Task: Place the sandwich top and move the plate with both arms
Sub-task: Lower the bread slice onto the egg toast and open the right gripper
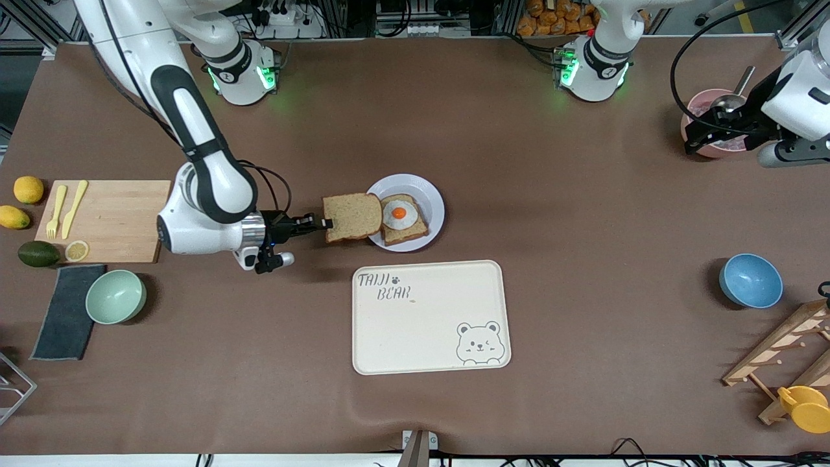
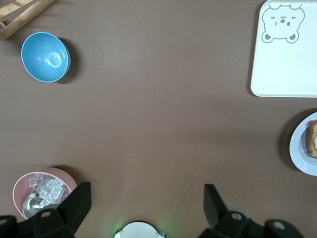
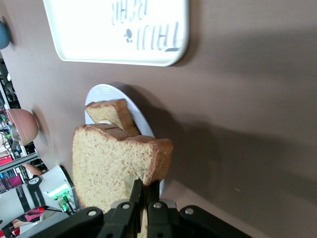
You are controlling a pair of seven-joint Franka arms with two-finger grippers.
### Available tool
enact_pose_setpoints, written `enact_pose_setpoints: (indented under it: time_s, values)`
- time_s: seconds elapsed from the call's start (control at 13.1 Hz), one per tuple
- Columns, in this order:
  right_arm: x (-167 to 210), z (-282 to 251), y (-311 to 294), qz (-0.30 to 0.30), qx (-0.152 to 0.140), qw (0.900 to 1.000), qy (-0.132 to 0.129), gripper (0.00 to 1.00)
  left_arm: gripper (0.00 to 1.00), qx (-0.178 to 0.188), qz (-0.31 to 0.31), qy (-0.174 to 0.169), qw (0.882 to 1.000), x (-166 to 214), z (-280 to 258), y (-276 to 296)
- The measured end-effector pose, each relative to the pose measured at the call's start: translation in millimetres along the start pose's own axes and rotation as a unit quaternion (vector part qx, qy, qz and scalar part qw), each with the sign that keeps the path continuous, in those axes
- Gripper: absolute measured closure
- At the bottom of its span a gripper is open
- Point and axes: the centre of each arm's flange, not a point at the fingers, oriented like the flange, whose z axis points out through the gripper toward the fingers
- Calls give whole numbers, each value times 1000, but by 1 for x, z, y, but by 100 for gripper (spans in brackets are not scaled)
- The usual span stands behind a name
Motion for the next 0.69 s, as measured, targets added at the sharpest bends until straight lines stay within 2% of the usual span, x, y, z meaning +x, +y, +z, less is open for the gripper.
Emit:
enact_pose_setpoints:
  time_s: [0.23,0.69]
  values:
    - [-2,33,-32,-14,-5,1000,17,93,0,0,0,0,1000,0,0,0]
    - [-10,76,-61,-26,-20,999,30,93,0,0,0,0,1000,0,0,0]
